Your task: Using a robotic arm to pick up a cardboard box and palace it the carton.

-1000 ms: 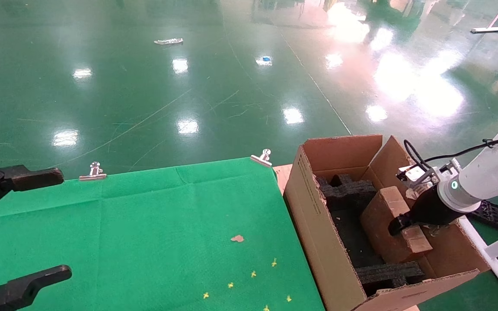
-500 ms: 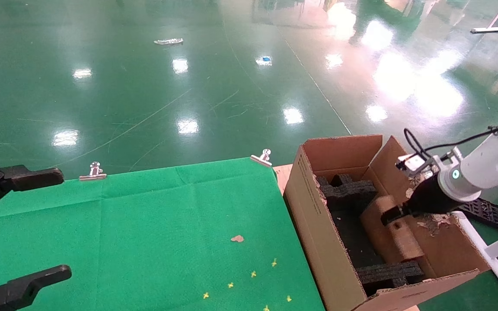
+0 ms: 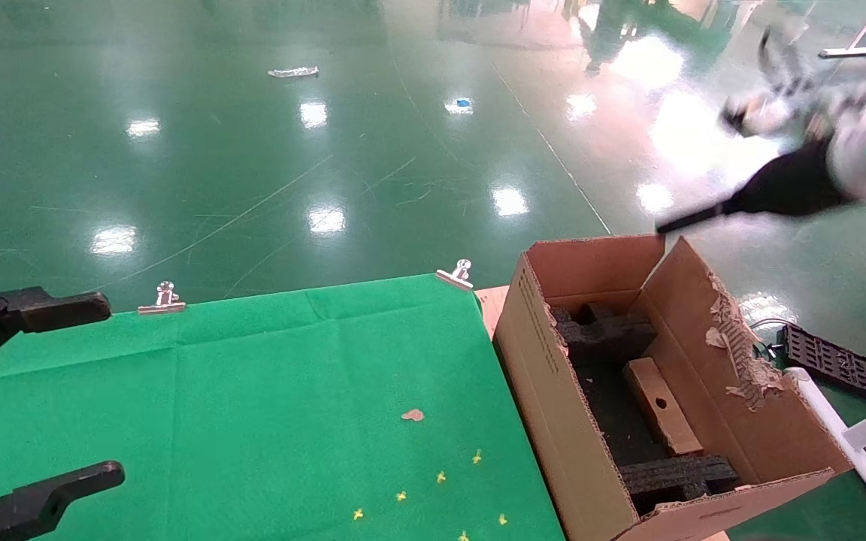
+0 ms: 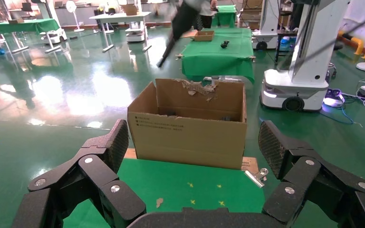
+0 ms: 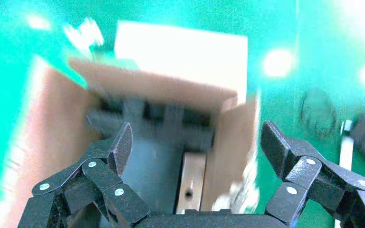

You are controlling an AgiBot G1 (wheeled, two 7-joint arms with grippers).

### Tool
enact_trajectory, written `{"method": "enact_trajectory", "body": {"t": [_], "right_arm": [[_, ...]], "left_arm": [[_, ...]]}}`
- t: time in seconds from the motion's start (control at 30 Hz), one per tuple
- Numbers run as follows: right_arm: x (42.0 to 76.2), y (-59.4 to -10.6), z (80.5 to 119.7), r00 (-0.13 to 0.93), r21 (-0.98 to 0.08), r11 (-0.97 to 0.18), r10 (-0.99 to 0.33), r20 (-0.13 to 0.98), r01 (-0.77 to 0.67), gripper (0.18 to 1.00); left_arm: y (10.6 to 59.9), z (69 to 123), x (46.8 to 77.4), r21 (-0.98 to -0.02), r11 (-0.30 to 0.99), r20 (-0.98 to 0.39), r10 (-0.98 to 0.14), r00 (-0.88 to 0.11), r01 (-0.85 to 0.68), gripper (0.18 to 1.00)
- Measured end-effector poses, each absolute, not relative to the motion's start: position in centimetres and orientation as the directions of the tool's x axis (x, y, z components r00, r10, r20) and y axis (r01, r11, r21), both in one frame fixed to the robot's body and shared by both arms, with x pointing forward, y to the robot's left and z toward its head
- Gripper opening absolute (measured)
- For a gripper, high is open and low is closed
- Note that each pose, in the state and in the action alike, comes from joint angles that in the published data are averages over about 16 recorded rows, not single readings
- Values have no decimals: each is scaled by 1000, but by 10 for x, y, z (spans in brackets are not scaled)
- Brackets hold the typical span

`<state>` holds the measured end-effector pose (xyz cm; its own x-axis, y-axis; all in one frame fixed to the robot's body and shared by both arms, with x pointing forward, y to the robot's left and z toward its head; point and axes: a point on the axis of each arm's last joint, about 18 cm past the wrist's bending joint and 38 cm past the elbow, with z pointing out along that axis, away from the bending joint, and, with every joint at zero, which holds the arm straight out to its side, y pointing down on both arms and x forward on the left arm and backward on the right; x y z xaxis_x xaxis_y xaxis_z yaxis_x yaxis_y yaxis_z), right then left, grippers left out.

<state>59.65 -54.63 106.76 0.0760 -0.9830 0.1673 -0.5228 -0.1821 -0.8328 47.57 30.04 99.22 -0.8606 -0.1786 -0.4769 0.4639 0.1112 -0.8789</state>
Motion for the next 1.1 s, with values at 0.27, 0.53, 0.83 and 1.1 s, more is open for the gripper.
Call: {"method": "enact_trajectory", "body": {"t": [0.27, 0.53, 0.83, 1.1], "right_arm": [[568, -534, 1128, 145, -892, -251, -967, 210, -375, 995], [559, -517, 1137, 225, -908, -288, -948, 225, -306, 1000], [572, -475, 1117, 394, -904, -351, -888, 239, -243, 1000], [582, -427, 1089, 572, -905, -397, -783, 245, -155, 1000]], "left_arm": [[300, 992, 476, -879, 111, -477, -179, -861, 464, 1001], [300, 992, 476, -879, 111, -477, -179, -861, 464, 1001], [301, 992, 476, -879, 111, -477, -179, -861, 464, 1001], [301, 992, 476, -879, 111, -477, -179, -861, 464, 1001]]}}
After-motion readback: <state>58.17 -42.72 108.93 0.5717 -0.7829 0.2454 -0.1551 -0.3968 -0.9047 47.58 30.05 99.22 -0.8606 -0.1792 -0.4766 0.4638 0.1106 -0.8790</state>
